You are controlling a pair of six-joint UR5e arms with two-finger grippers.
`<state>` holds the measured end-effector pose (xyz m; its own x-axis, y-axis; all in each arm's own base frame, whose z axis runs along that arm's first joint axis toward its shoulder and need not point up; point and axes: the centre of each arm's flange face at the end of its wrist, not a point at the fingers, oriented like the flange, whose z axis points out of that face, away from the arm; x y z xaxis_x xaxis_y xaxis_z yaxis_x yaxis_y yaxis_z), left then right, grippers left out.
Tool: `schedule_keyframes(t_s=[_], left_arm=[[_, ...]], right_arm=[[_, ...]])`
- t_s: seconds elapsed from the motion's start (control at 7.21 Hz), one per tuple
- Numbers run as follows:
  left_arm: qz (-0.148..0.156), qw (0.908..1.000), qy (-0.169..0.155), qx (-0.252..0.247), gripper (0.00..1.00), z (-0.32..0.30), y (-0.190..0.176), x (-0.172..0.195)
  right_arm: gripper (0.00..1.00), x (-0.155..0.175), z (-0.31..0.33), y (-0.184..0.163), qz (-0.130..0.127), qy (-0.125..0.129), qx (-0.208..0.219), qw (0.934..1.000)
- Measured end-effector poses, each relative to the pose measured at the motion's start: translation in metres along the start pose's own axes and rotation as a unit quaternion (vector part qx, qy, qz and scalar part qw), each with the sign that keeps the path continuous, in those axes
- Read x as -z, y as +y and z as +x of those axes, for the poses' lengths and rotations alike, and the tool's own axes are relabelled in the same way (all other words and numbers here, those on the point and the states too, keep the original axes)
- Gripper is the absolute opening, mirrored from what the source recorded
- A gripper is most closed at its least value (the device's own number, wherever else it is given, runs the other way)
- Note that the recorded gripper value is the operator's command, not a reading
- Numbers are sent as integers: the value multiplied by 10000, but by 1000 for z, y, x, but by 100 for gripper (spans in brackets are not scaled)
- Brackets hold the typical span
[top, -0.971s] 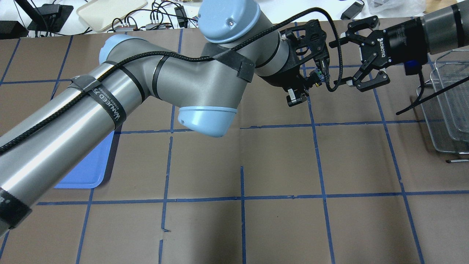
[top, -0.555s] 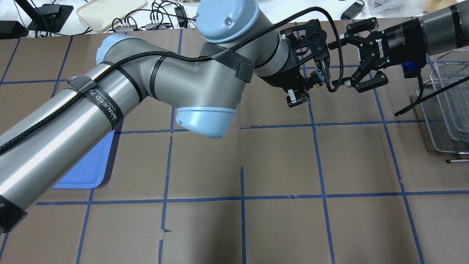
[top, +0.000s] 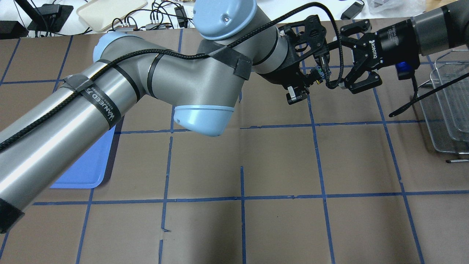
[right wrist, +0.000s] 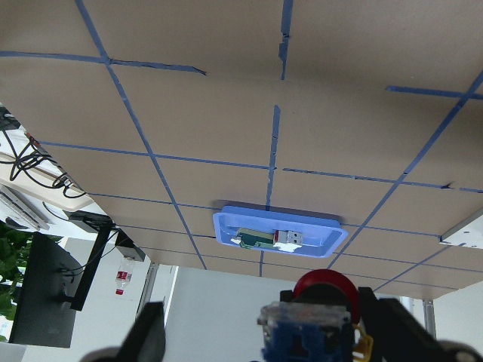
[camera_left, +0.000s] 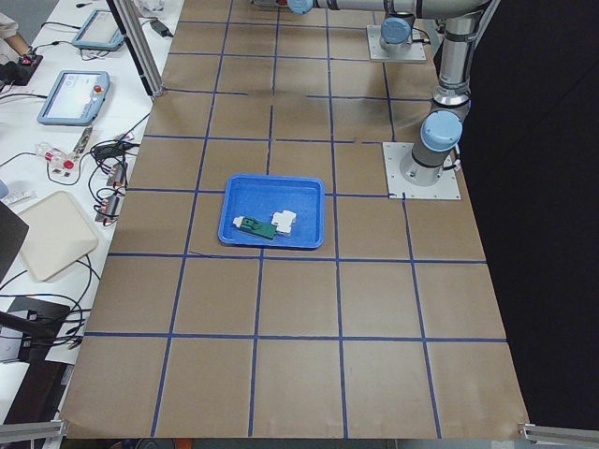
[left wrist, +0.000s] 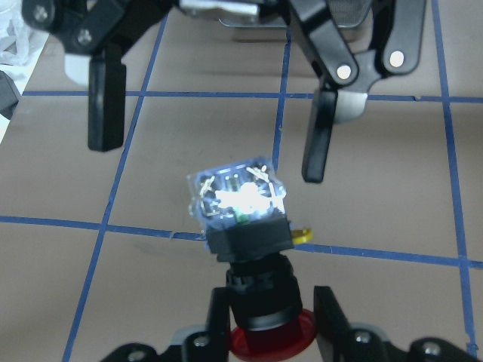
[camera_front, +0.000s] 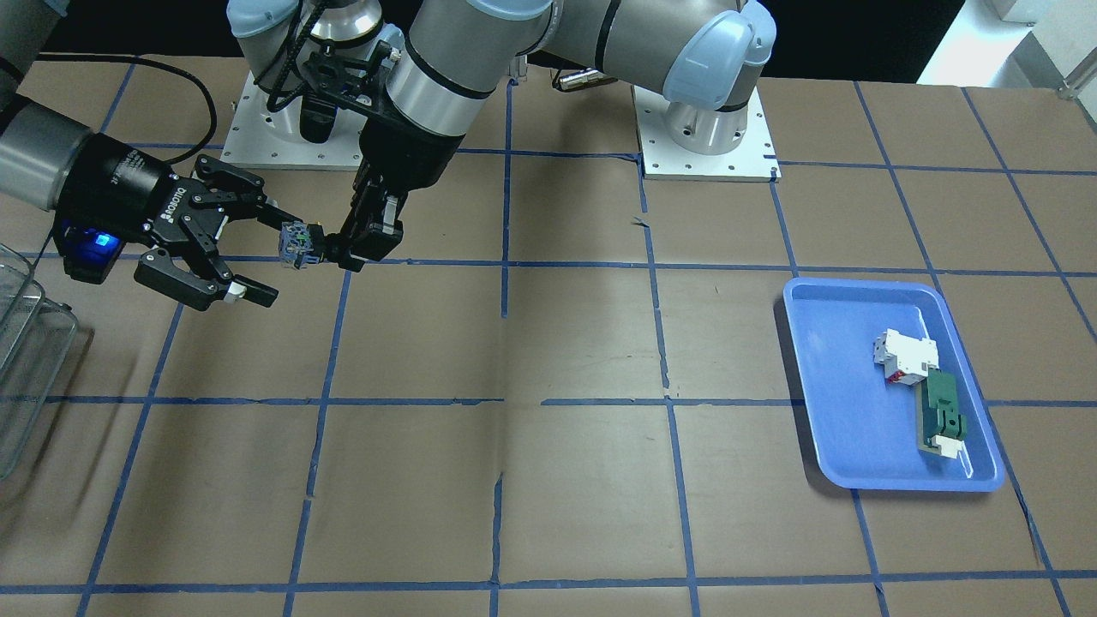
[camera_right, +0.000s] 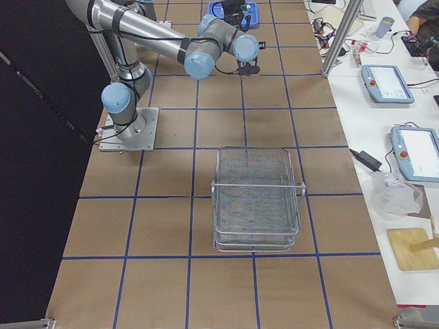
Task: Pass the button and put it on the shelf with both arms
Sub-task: 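Close the right gripper on the button's blue body above the left gripper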
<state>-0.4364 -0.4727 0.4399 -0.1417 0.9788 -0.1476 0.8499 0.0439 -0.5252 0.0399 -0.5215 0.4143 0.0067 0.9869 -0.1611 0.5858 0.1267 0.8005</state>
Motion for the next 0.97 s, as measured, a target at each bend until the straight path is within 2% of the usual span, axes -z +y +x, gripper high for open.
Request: schedule_keyframes(t_s=[0.97], left_arm=[[-36,10000,20,24,0,1,3,-1]], right_arm=[[100,-7,9,12,-16,89,33,10000]])
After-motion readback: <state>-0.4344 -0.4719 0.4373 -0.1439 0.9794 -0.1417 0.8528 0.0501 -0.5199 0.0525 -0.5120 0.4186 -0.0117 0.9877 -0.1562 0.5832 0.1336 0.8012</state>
